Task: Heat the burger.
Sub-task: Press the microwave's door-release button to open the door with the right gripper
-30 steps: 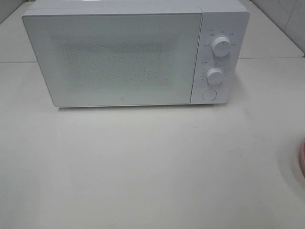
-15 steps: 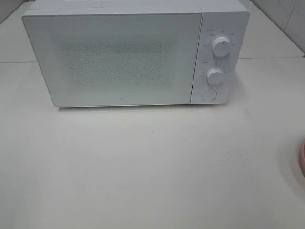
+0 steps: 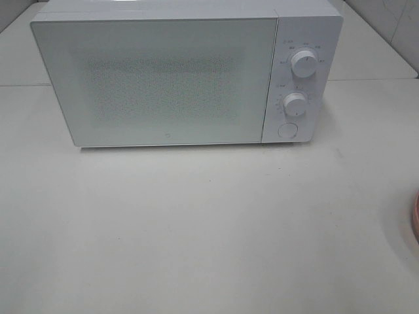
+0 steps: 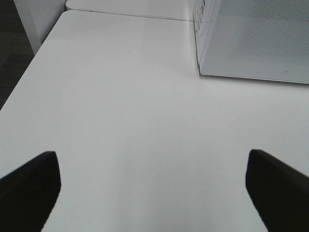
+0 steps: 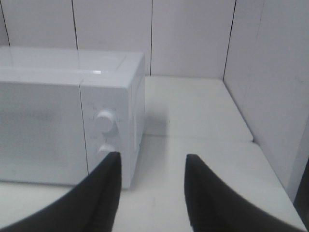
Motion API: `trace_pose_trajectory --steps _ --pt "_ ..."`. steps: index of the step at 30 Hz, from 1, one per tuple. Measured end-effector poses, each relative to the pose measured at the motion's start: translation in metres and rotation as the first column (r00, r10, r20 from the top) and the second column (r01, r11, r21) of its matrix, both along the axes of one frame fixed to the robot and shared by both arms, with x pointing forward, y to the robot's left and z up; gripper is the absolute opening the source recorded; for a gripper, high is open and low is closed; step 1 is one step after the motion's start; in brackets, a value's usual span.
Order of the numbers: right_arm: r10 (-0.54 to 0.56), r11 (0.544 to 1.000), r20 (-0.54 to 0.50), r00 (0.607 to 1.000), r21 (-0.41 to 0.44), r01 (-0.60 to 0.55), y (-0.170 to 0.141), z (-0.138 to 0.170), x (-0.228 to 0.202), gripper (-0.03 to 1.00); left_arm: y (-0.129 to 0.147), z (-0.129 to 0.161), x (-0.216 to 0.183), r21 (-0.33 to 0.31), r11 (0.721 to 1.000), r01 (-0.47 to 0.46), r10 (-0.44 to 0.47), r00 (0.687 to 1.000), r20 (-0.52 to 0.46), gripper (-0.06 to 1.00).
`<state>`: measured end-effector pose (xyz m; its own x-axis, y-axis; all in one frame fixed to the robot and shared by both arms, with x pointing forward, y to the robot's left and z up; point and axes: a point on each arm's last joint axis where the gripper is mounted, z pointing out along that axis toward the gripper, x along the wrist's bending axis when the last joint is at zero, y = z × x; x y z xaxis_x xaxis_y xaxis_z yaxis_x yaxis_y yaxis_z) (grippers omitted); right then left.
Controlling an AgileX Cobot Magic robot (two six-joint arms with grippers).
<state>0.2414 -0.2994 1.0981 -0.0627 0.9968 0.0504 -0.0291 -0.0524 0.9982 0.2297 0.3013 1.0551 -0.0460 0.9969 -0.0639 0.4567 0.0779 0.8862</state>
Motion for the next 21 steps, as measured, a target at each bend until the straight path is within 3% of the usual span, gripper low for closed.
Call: trace_pose_trajectory --steps 2,8,21 --pt "0.001 1.000 0.064 0.998 0.004 -0.002 0.000 0.001 0.003 0.43 0.000 0.000 0.000 0.000 1.000 0.000 0.000 1.000 0.000 0.96" --pt "0.002 1.000 0.069 0.998 0.003 -0.002 0.001 -0.008 0.010 0.43 0.000 0.000 0.000 0.000 1.000 0.000 0.000 1.000 0.000 0.96" --pt "0.004 1.000 -0.065 0.998 -0.006 -0.004 0.003 -0.040 0.040 0.43 0.000 0.000 0.000 0.000 1.000 0.000 0.000 1.000 0.000 0.96"
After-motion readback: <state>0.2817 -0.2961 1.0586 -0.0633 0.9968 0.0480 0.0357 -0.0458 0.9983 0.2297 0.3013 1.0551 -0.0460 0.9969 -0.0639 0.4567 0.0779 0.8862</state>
